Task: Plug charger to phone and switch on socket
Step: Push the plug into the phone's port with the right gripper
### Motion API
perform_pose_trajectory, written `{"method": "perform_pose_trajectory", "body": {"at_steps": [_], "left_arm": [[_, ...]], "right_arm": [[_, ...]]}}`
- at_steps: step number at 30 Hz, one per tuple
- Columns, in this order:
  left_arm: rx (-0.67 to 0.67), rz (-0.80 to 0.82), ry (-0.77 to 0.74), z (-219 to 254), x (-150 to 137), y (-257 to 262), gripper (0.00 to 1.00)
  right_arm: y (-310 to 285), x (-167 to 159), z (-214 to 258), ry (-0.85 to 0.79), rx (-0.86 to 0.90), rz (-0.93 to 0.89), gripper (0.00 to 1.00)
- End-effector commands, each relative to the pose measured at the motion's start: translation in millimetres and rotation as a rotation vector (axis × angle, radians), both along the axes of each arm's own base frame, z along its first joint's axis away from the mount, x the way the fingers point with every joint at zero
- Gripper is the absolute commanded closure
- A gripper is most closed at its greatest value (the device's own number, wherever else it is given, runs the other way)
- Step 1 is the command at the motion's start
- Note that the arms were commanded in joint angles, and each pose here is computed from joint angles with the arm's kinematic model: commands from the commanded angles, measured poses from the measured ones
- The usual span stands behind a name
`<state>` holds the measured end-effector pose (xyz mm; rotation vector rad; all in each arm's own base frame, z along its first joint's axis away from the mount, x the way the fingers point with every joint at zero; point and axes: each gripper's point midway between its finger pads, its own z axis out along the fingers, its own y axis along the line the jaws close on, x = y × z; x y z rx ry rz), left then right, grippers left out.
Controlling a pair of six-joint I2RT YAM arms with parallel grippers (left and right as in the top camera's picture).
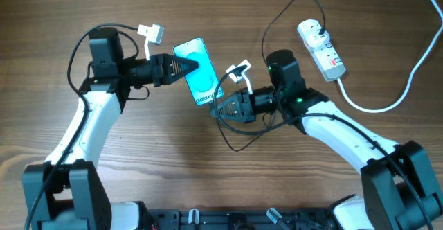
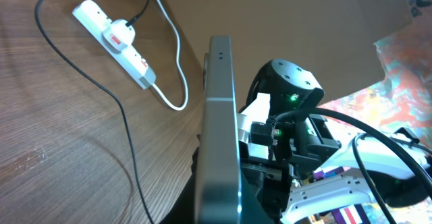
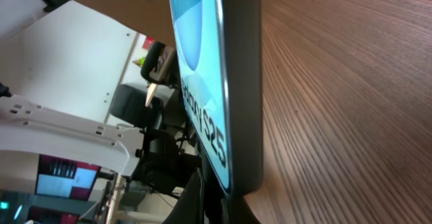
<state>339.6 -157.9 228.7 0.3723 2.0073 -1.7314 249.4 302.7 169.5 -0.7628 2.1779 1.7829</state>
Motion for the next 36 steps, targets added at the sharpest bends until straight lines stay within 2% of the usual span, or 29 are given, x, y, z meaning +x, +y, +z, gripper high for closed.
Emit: {"method": "perform_pose_trajectory", "body": {"at_steps": [1,14,25,33,36], "left_arm": [[-0.109,-0.150,0.022,17.6,-27.5,-7.5,0.96],[-0.095,-0.144,0.061,4.4,-37.0,-11.5,0.96],[0.003,-0.125,0.111,-17.6,-41.2,-27.0,0.96],[0.014,-0.121,0.118,-19.9,-41.4,-27.9,0.96],[0.049,-0.094,0.120,-26.1,-37.0,-26.7,0.96]], "right_arm": [[-0.7,16.9,1.7,-0.056,-0.019,-0.062,0.96],[0.2,18.6,4.6,-0.066,-0.010,-0.065,0.95],[1.1,19.0,8.0,-0.057,0.002,-0.065,0.96],[1.1,19.1,8.1,-0.053,0.001,-0.066,0.95],[0.3,17.3,5.4,-0.034,-0.009,-0.065,0.90]]}}
